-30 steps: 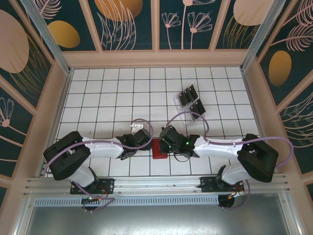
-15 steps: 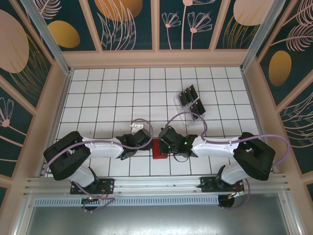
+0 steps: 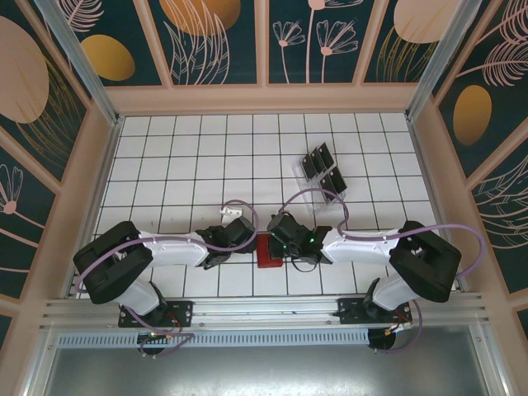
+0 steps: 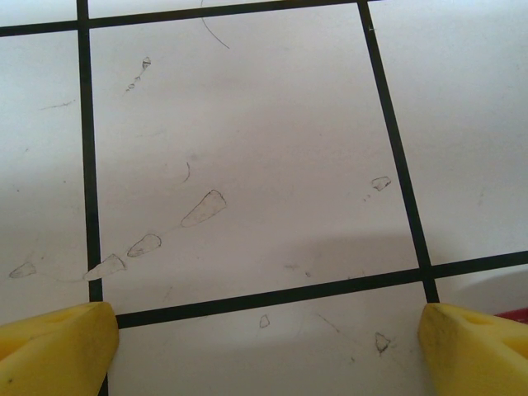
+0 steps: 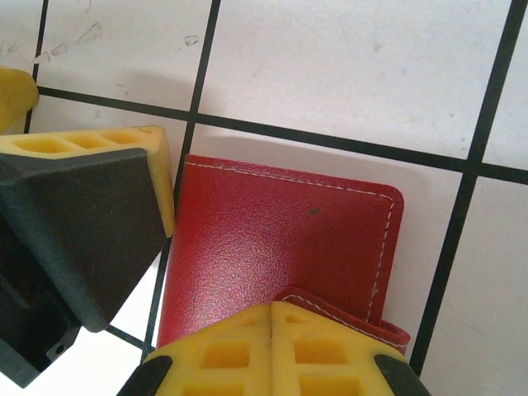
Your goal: Put the credit cards into the card holder
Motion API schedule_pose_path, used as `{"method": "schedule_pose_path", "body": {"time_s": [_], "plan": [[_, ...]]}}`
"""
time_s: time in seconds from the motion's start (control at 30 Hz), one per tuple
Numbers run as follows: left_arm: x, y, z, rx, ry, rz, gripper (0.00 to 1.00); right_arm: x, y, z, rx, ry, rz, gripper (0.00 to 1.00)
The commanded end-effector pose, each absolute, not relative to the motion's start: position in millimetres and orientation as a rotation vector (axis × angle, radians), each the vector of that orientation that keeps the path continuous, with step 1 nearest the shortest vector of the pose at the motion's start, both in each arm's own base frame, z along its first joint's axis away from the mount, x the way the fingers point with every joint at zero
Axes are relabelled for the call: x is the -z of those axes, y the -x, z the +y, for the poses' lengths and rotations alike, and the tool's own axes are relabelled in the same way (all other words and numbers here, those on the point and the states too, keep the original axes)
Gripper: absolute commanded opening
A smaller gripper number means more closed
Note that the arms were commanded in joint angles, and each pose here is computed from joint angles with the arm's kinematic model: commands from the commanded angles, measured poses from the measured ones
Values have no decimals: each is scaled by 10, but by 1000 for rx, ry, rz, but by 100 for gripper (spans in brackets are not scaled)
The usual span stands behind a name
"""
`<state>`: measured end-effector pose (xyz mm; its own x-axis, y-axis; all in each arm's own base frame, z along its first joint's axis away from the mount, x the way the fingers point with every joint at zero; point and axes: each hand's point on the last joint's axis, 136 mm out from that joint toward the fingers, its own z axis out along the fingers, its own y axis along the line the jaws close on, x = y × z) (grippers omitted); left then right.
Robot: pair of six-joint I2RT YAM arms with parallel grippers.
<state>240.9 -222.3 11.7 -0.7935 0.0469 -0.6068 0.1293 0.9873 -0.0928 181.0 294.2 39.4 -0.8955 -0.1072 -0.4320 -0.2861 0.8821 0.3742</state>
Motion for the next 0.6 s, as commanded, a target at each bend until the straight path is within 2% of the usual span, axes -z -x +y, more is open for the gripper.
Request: {"method": "schedule_pose_path", "body": {"time_s": [0.0, 0.27, 0.57], "plan": [[77, -2265, -2346, 259, -164, 2576, 94, -432, -1796, 2965, -656, 262, 2638, 0], [84, -2267, -2353, 258, -166, 2578, 94, -406, -1759, 2996, -675, 269, 2648, 0], [85, -2270, -2351, 254, -166, 2578, 94, -68, -1597, 2822, -639, 234, 2731, 0]]}}
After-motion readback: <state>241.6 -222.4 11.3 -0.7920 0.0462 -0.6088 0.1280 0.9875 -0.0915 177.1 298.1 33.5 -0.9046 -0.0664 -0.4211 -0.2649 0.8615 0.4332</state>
